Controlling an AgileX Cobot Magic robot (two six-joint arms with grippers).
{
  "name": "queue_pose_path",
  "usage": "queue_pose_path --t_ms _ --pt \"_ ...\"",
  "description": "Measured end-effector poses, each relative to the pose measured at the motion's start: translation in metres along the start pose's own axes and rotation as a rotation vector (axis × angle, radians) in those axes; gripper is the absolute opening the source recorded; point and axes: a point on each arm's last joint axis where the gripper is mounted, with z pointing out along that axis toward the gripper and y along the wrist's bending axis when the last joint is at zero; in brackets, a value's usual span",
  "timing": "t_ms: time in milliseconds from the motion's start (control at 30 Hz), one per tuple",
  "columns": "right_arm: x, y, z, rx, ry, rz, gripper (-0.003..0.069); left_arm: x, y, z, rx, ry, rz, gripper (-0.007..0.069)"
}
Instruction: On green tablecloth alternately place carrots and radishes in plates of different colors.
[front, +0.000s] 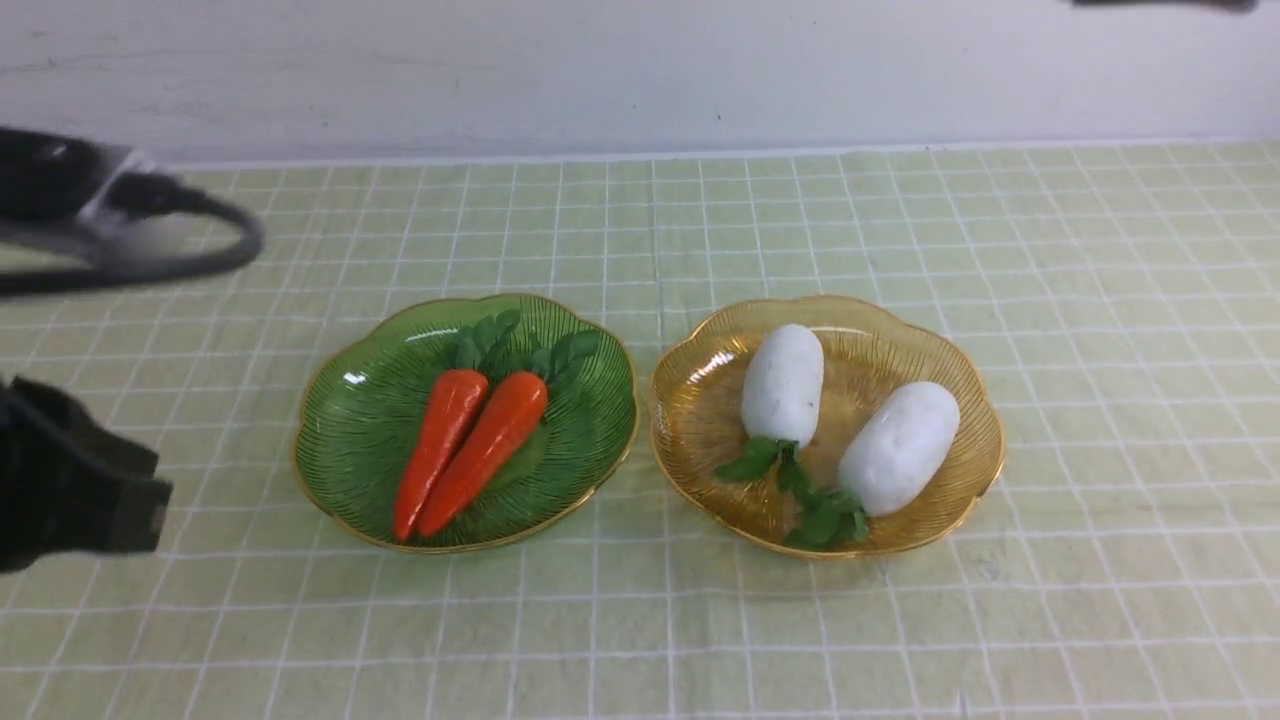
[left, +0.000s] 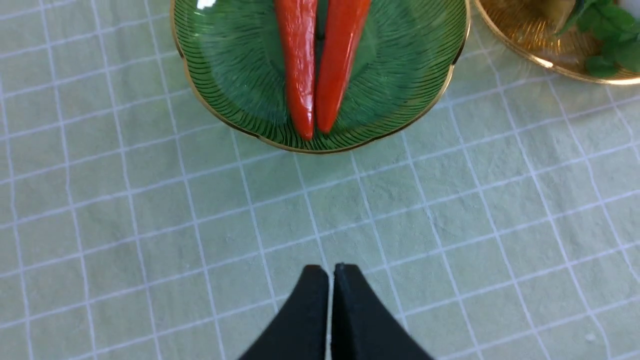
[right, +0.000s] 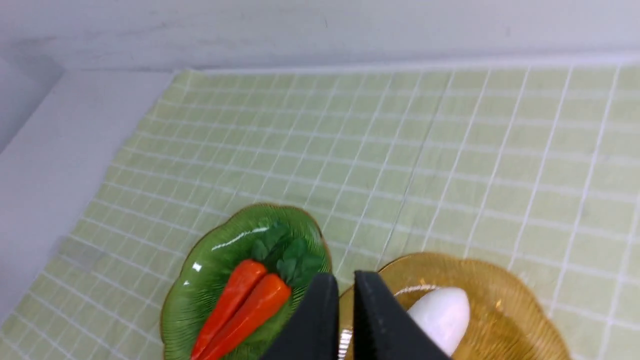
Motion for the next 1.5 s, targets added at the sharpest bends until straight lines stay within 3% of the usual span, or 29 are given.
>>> queue_pose_path --t_ms 67,100,233,300,400,633,833,1500 --pt "-0.002 0.018 -0.025 0.036 -0.033 -0.069 0.001 0.01 0.001 -0.004 0.003 -0.039 -0.002 -0.0008" --pt "-0.001 0.051 -0.068 0.086 -0.101 -0.172 -0.0007 0.028 0.002 -0.011 0.007 -0.117 -0.002 -0.0008" --pt "0.03 0.103 -0.138 0.179 -0.262 -0.303 -0.0014 0.059 0.003 -0.02 0.017 -0.272 -0.003 -0.0008" --pt "0.041 0.111 -0.151 0.198 -0.311 -0.322 -0.0014 0.063 0.004 -0.021 0.019 -0.301 -0.004 -0.0008" --pt "0.096 0.127 -0.182 0.281 -0.517 -0.362 -0.0014 0.076 0.004 -0.019 0.028 -0.368 -0.03 -0.0008" --pt "0.205 0.104 -0.189 0.443 -0.894 -0.319 -0.0014 0.078 0.004 -0.015 0.039 -0.387 -0.074 -0.0008" --pt "0.262 0.091 -0.178 0.467 -0.952 -0.347 -0.0014 0.078 0.004 -0.014 0.038 -0.382 -0.074 -0.0008" --pt "0.274 0.089 -0.177 0.474 -0.971 -0.372 -0.0015 0.087 0.005 -0.012 0.028 -0.284 -0.075 -0.0008"
